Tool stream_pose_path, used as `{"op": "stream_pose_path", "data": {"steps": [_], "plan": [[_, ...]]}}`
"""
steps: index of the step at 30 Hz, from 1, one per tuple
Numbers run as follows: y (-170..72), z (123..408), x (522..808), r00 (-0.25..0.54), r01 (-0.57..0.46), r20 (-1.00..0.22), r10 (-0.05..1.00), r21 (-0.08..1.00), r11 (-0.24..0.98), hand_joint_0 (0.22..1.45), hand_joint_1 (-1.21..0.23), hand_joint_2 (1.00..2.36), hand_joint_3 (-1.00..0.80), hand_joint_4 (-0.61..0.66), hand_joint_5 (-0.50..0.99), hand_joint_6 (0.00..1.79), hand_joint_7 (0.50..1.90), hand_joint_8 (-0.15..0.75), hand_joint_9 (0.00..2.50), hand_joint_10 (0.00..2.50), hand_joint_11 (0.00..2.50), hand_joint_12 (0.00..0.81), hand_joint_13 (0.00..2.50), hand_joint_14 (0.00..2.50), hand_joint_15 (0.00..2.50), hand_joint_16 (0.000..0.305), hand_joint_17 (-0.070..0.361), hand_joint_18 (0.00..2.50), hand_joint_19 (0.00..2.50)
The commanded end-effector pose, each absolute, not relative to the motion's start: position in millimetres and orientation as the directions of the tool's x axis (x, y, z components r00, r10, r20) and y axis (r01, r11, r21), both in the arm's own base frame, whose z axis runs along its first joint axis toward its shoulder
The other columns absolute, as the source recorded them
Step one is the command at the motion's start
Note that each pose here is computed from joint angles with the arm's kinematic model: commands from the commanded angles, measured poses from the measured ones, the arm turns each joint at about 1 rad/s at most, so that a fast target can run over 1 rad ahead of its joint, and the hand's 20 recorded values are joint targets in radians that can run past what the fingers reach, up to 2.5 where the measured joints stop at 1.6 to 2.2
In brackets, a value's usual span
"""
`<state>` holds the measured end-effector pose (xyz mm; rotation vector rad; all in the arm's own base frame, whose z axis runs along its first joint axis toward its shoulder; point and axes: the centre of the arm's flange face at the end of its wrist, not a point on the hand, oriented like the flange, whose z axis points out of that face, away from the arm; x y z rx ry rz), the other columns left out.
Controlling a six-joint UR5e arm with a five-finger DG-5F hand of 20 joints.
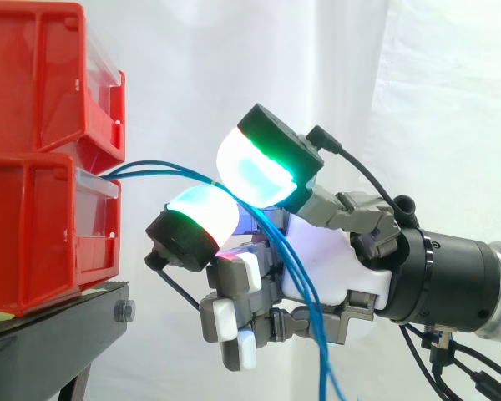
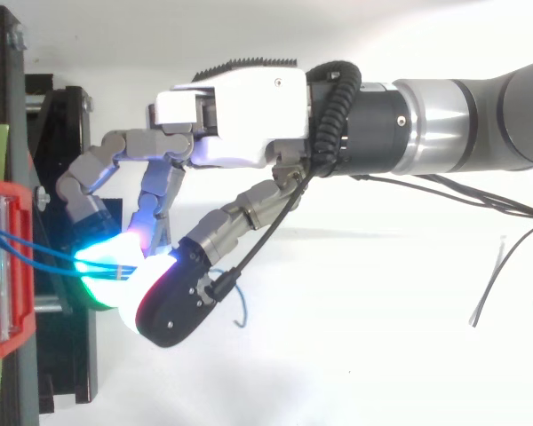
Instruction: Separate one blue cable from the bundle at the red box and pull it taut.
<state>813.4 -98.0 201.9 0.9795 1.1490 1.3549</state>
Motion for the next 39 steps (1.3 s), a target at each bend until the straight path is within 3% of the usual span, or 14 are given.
{"op": "stream_pose_path", "data": {"steps": [1,4,11,15,20,26,34,37,39], "plan": [[-99.2,201.8,813.2,-0.105,-0.204,-0.043,0.994,0.979,0.021,0.68,-0.87,1.01,-0.36,0.11,-0.16,0.85,1.4,0.376,1.12,0.02,0.78,0.373,1.1,0.02,0.48,0.045,0.102,1.06,0.62],[-99.2,202.5,813.6,-0.104,-0.205,-0.043,0.994,0.978,0.021,0.74,-0.94,1.0,-0.5,0.14,-0.17,0.87,1.39,0.366,1.09,0.02,0.79,0.359,1.08,0.02,0.47,0.045,0.102,1.05,0.57],[-100.2,201.2,812.5,-0.106,-0.195,-0.043,0.993,0.981,0.022,0.69,-0.94,1.0,-0.5,0.19,-0.16,0.87,1.39,0.364,1.14,0.02,0.81,0.353,1.11,0.02,0.49,0.044,0.1,1.06,0.58],[-100.2,201.1,812.4,-0.106,-0.193,-0.043,0.993,0.981,0.022,0.54,-0.87,1.0,-0.5,0.2,-0.15,0.87,1.36,0.378,1.18,0.02,0.79,0.371,1.14,0.02,0.5,0.046,0.104,1.1,0.62],[-100.2,201.2,812.5,-0.106,-0.195,-0.043,0.993,0.981,0.022,0.48,-0.79,1.0,-0.5,0.22,-0.15,0.84,1.31,0.395,1.19,0.02,0.77,0.392,1.15,0.02,0.49,0.051,0.114,1.14,0.62],[-100.2,201.1,812.4,-0.106,-0.193,-0.043,0.993,0.981,0.022,0.55,-0.69,1.0,-0.5,0.21,-0.14,0.82,1.33,0.375,1.18,0.02,0.77,0.374,1.14,0.02,0.5,0.046,0.104,1.1,0.65],[-100.2,201.8,812.8,-0.106,-0.195,-0.043,0.993,0.981,0.022,0.71,-0.91,1.0,-0.5,0.12,-0.15,0.83,1.39,0.37,1.16,0.02,0.8,0.362,1.13,0.02,0.49,0.044,0.1,1.1,0.61],[-100.2,201.4,812.5,-0.107,-0.192,-0.043,0.993,0.981,0.022,0.72,-0.95,1.0,-0.5,0.16,-0.16,0.85,1.37,0.369,1.15,0.02,0.81,0.356,1.12,0.02,0.49,0.044,0.099,1.1,0.58],[-100.2,201.2,812.4,-0.107,-0.19,-0.043,0.993,0.981,0.022,0.67,-0.97,1.0,-0.5,0.18,-0.16,0.86,1.35,0.366,1.15,0.02,0.81,0.352,1.13,0.02,0.5,0.044,0.099,1.1,0.59]]}}
